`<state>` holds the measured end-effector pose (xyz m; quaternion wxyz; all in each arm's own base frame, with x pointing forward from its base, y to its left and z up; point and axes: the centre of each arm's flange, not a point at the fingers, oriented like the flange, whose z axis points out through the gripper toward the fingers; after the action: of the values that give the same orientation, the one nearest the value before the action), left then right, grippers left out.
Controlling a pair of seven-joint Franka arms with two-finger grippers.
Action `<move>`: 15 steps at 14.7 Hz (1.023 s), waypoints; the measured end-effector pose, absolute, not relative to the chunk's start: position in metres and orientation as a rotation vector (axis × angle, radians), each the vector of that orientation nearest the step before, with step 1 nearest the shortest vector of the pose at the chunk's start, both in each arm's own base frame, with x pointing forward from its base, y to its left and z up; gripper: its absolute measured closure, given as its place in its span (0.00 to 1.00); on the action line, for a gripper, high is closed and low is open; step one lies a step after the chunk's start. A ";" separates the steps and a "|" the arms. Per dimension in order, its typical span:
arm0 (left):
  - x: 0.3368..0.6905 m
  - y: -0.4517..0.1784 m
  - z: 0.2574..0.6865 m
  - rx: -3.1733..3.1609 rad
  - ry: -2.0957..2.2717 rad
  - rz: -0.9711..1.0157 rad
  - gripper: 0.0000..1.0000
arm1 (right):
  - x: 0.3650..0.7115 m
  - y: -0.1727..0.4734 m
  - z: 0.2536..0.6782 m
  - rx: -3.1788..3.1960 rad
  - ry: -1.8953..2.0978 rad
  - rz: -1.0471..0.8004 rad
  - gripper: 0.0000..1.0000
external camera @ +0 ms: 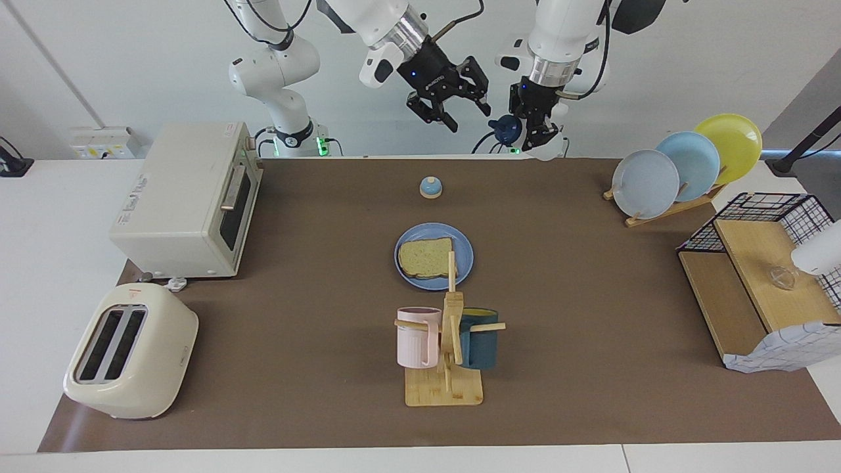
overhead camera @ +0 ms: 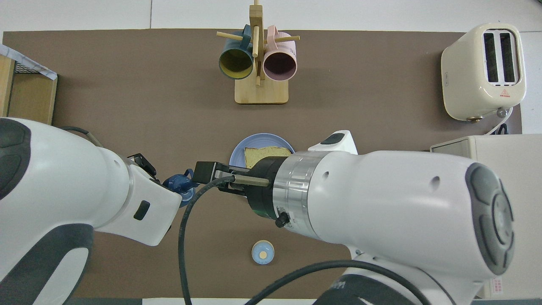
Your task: Put bread on plate and add seasoning
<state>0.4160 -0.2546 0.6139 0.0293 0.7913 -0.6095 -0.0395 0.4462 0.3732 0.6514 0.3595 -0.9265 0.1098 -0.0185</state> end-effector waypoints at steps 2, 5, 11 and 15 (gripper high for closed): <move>0.414 -0.254 0.613 2.441 -1.880 -0.122 0.59 | 0.443 0.379 0.654 -2.396 0.262 -0.058 0.26; 0.413 -0.254 0.614 2.442 -1.882 -0.118 0.59 | 0.444 0.382 0.651 -2.422 0.247 -0.086 0.37; 0.412 -0.255 0.614 2.440 -1.885 -0.116 0.59 | 0.454 0.383 0.647 -2.397 0.273 -0.132 0.49; 0.412 -0.256 0.614 2.440 -1.886 -0.112 0.59 | 0.460 0.388 0.638 -2.397 0.282 -0.134 0.51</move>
<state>0.4123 -0.2558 0.6139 0.0278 0.7903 -0.6111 -0.0363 0.4598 0.3879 0.6377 0.3543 -0.9273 0.1091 -0.0517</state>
